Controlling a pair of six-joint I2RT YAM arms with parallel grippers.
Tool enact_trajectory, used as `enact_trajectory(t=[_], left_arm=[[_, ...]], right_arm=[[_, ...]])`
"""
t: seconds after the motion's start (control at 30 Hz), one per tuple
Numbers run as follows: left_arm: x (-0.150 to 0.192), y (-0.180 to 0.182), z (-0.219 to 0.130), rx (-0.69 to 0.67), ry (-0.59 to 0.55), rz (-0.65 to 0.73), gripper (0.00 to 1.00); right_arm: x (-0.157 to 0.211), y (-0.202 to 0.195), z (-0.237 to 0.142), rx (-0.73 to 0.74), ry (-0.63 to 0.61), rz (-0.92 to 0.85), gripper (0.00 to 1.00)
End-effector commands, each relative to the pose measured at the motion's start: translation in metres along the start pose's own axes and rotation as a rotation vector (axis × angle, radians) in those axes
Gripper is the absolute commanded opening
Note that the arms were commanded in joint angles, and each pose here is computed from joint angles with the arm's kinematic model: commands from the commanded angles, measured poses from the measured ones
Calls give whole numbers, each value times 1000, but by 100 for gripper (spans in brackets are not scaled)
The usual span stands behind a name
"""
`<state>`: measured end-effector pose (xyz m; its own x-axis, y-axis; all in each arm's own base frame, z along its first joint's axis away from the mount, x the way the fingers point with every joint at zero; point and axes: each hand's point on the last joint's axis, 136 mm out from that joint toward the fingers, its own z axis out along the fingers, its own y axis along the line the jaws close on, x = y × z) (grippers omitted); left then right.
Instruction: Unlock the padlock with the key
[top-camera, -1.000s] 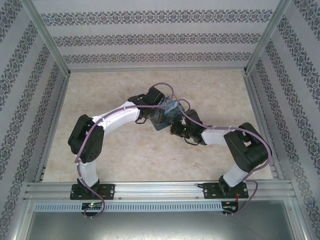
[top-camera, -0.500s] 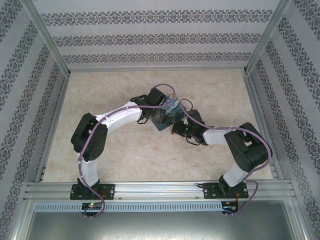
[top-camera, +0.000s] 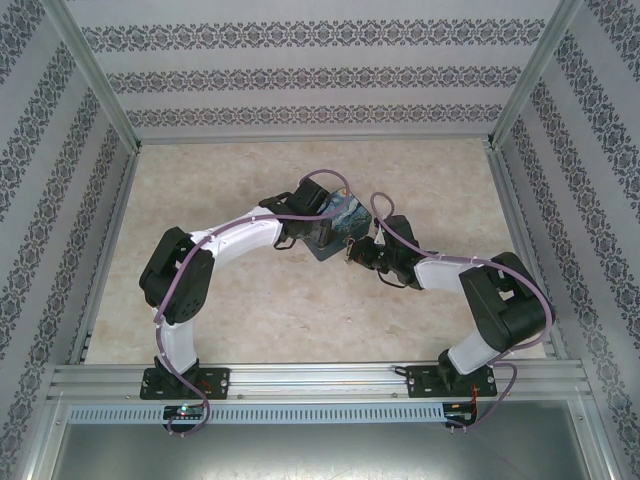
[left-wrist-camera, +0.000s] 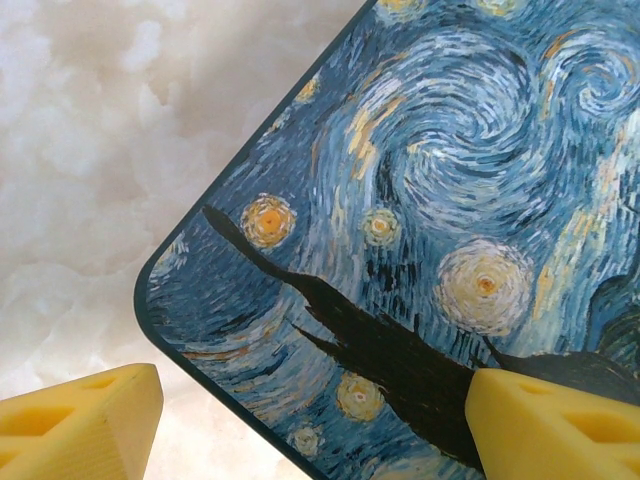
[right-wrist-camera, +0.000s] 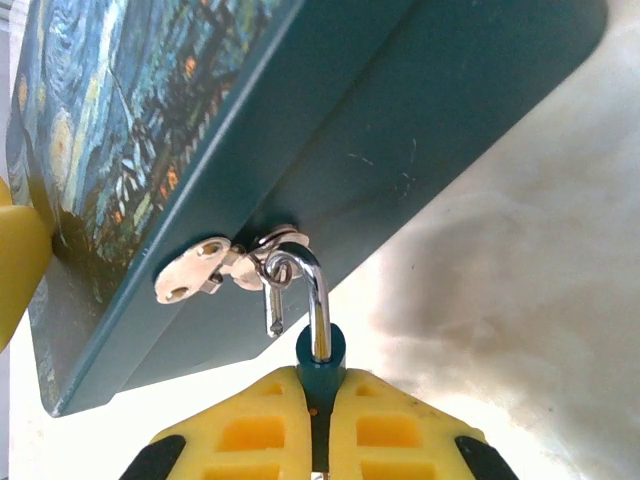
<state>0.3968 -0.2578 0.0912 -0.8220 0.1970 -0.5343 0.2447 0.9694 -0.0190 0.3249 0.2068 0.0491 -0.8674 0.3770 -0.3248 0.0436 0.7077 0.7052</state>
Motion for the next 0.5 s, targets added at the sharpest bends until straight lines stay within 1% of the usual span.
enact_trajectory(t=[0.0, 0.2, 0.47], left_arm=[[50, 14, 19, -58, 158, 42, 80], [54, 15, 20, -56, 166, 43, 79], [56, 15, 21, -55, 171, 43, 79]], right_arm=[[1, -5, 0, -6, -6, -7, 0], [2, -16, 3, 13, -20, 16, 0], [-7, -15, 2, 7, -73, 34, 0]])
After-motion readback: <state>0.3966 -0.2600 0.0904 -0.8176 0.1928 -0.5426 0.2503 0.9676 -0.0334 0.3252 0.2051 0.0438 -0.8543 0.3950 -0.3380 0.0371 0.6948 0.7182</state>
